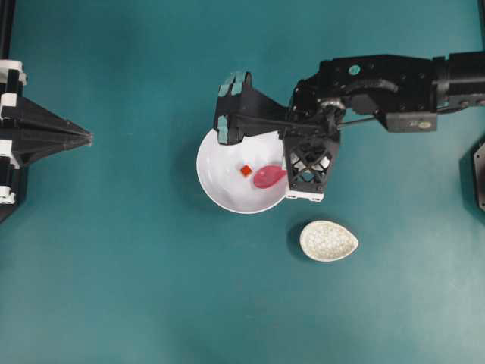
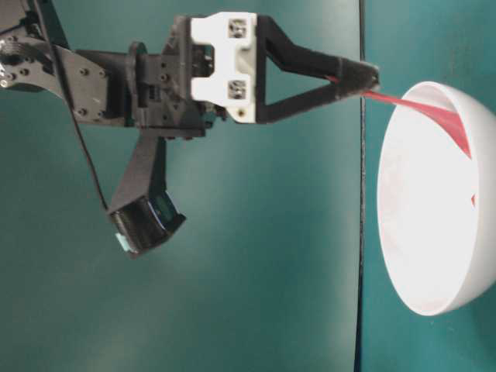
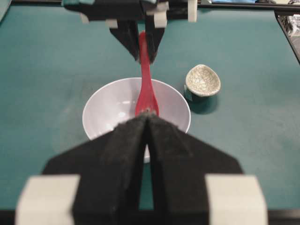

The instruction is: Grip the spoon and scoop the red block from the bowl with right arm.

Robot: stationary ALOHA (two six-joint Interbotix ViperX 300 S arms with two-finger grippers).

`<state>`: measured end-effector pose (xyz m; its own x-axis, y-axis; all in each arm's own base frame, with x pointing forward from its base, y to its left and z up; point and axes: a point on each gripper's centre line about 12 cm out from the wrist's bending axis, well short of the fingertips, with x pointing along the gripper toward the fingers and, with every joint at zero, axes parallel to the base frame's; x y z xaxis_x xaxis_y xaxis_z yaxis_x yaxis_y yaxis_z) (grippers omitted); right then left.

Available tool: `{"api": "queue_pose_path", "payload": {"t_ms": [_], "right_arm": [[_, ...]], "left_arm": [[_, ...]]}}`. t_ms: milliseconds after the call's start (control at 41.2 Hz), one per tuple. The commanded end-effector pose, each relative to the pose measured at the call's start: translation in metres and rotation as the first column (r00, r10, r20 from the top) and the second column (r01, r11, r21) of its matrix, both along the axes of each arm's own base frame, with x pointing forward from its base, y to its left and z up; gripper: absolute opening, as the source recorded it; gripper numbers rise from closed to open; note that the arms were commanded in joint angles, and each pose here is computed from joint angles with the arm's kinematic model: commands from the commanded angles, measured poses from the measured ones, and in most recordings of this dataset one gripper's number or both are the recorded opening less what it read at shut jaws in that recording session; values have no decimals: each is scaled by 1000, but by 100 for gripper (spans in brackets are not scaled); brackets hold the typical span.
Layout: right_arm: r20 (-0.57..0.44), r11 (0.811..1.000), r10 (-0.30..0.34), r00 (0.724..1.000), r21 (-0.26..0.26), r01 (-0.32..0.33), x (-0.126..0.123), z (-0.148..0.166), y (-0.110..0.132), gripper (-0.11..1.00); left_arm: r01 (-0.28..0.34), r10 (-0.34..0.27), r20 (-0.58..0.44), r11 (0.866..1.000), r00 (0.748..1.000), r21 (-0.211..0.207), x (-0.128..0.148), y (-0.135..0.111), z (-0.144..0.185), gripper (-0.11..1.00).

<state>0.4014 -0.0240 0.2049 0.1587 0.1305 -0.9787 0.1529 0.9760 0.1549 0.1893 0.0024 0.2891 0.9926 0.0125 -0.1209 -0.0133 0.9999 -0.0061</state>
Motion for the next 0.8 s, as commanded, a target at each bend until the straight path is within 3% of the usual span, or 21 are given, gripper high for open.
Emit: {"api": "queue_pose_path", "payload": {"t_ms": [0, 437, 777], "right_arm": [[71, 1000, -2, 997, -13, 3, 9, 14, -1, 22], [193, 998, -20, 981, -47, 30, 31, 13, -7, 22], [90, 998, 2, 996, -67, 4, 14, 8, -8, 22]], "left_arm": [[-1, 1, 26, 1000, 1000, 3, 1, 0, 10, 0], [-1, 1, 28, 1000, 1000, 3, 1, 0, 10, 0], [-1, 1, 26, 1000, 1000, 3, 2, 0, 10, 0]]}}
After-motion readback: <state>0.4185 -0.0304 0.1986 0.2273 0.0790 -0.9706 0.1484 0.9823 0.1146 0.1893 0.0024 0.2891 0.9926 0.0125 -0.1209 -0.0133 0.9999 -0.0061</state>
